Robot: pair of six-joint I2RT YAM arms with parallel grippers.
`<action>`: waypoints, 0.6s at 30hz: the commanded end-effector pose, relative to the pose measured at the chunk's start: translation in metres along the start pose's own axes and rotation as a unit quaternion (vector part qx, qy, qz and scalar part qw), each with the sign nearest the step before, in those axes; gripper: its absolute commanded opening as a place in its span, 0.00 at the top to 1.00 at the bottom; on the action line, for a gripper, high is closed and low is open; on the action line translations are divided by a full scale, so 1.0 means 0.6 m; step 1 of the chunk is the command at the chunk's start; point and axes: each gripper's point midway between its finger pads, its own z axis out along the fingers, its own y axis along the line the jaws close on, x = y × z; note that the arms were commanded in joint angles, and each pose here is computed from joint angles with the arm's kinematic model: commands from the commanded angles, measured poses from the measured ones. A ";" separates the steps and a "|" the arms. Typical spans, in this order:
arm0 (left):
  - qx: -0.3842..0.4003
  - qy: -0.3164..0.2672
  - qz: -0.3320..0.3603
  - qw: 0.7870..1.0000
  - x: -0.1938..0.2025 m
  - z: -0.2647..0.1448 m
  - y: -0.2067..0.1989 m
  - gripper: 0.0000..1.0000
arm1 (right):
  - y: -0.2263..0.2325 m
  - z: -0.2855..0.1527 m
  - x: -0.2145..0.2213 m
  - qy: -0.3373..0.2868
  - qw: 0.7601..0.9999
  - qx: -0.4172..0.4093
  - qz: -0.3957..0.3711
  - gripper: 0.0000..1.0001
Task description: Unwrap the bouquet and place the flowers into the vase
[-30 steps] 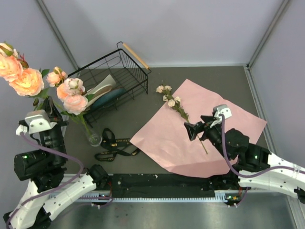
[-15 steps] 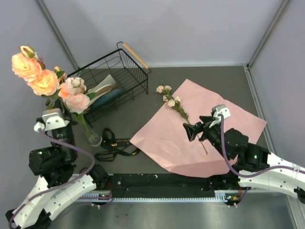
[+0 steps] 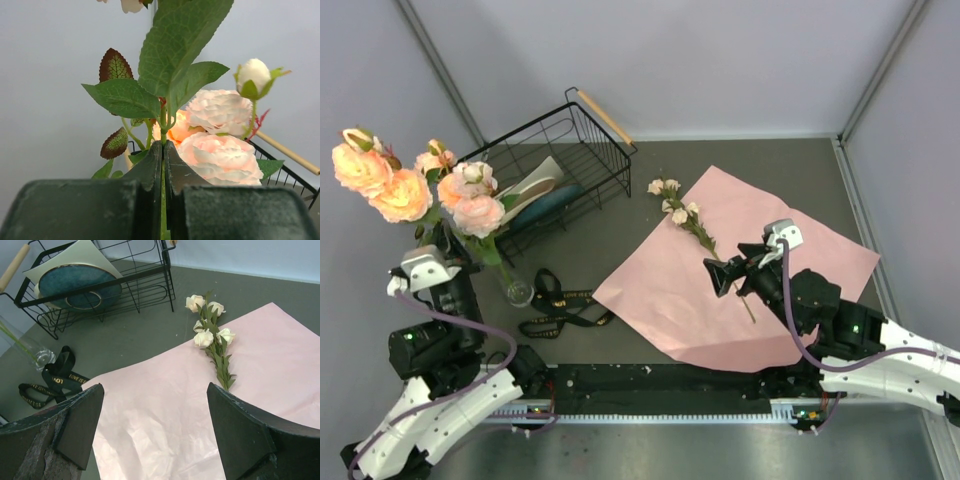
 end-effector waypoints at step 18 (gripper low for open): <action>-0.065 0.067 -0.041 0.995 0.070 -0.027 0.028 1.00 | 0.004 -0.003 -0.004 -0.006 1.000 -0.007 0.019 0.15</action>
